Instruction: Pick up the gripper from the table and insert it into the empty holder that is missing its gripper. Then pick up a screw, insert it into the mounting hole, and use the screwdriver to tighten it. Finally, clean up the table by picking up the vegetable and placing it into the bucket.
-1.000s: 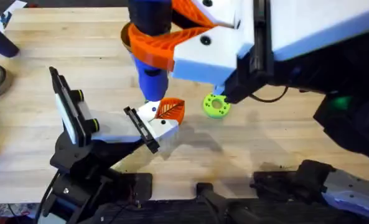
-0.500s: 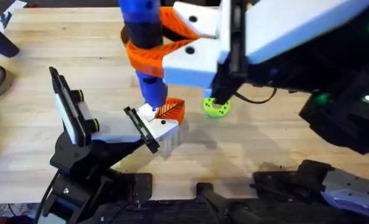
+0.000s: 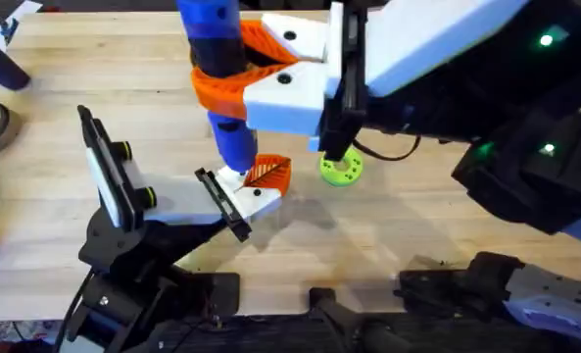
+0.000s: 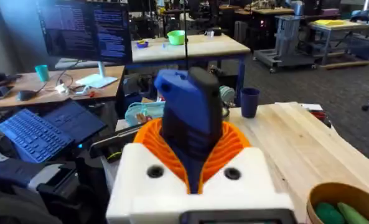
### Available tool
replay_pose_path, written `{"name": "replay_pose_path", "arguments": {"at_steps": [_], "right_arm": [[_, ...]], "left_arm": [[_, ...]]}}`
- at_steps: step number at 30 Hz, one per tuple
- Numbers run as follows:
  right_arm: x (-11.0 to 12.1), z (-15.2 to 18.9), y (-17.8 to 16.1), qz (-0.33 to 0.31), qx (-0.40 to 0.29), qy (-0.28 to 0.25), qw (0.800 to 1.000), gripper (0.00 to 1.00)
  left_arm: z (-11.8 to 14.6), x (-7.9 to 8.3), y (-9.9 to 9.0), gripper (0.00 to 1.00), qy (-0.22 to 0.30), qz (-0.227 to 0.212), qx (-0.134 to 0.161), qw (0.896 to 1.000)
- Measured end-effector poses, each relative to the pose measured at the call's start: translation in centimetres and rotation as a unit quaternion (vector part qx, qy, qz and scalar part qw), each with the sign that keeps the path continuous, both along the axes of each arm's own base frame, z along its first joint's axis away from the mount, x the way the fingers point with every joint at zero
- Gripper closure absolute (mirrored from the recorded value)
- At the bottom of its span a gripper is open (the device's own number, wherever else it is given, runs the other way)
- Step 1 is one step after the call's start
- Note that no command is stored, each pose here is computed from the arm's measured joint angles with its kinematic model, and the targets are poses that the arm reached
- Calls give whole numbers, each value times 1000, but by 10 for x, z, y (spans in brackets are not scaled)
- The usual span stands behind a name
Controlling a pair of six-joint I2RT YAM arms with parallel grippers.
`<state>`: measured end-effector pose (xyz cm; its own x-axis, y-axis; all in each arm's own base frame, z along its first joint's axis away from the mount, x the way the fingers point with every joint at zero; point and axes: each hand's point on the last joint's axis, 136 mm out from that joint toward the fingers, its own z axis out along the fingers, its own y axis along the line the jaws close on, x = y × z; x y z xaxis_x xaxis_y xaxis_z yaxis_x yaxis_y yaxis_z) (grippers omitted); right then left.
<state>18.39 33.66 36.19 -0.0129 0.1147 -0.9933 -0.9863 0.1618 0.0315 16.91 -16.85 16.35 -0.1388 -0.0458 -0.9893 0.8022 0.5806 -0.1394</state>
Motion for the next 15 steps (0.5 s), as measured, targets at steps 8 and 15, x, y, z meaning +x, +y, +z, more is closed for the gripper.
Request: {"name": "replay_pose_path", "arguments": {"at_steps": [8,15], "right_arm": [[0,0,0,0,0,1,1000,951],[4,-6,4,0,-5,7,1000,951]], "left_arm": [[0,0,0,991,0,0,0,1000],[0,0,0,991,0,0,0,1000]]}}
